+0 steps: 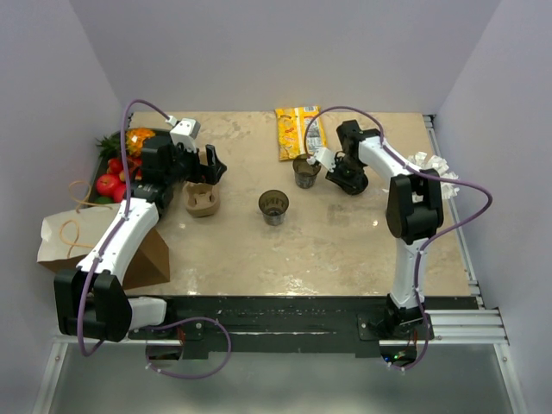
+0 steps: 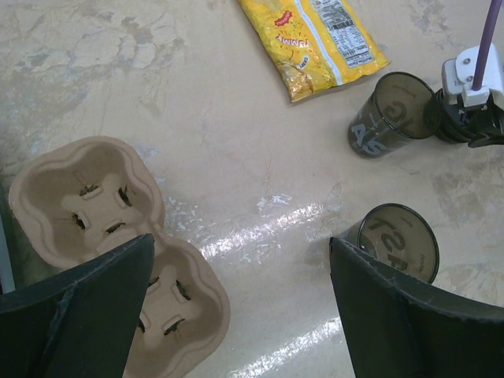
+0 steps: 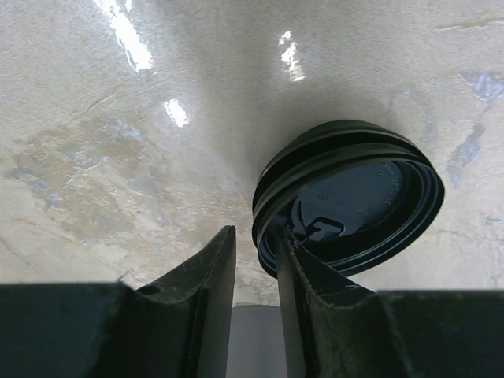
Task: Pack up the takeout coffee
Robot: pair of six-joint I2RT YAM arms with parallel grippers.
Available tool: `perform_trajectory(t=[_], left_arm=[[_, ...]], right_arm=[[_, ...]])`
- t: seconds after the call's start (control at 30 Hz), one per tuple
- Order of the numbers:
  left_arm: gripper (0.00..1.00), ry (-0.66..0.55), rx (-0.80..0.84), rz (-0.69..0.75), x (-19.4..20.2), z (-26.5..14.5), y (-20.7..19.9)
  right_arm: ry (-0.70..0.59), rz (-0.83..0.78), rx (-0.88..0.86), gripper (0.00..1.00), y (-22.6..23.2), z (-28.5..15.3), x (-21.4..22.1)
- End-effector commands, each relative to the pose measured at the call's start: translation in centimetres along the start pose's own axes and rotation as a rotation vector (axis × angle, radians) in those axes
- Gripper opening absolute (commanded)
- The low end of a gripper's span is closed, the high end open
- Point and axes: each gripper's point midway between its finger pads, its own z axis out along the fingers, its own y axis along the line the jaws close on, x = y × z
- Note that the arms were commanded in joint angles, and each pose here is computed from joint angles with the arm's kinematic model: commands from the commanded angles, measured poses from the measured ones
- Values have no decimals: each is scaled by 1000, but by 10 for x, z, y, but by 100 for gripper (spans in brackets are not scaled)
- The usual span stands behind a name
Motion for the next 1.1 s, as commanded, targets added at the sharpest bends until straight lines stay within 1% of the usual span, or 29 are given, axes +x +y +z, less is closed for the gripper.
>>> perform_trajectory(t=[0.0, 0.2, 0.53, 0.8, 0.9, 1.0, 1.07], left_arm=[[96, -45, 22, 5, -11, 1, -4], [96, -44, 26, 0, -10, 2, -4], [96, -41, 27, -3, -7, 3, -4], [96, -41, 30, -7, -6, 4, -4], [96, -42, 32, -8, -7, 4, -4], [96, -43, 32, -8, -7, 5, -4], [96, -42, 32, -8, -7, 5, -4]], right_arm=[[-34, -15, 28, 30, -8, -17, -11], [-33, -11, 29, 26, -9, -17, -11], [-29, -7, 24, 11, -10, -19, -12], [-36, 5, 29, 5, -11, -22, -14], [-46, 15, 34, 0, -12, -25, -17], [-54, 46, 69, 0, -18, -35, -19], [-83, 64, 104, 0, -25, -50, -25]])
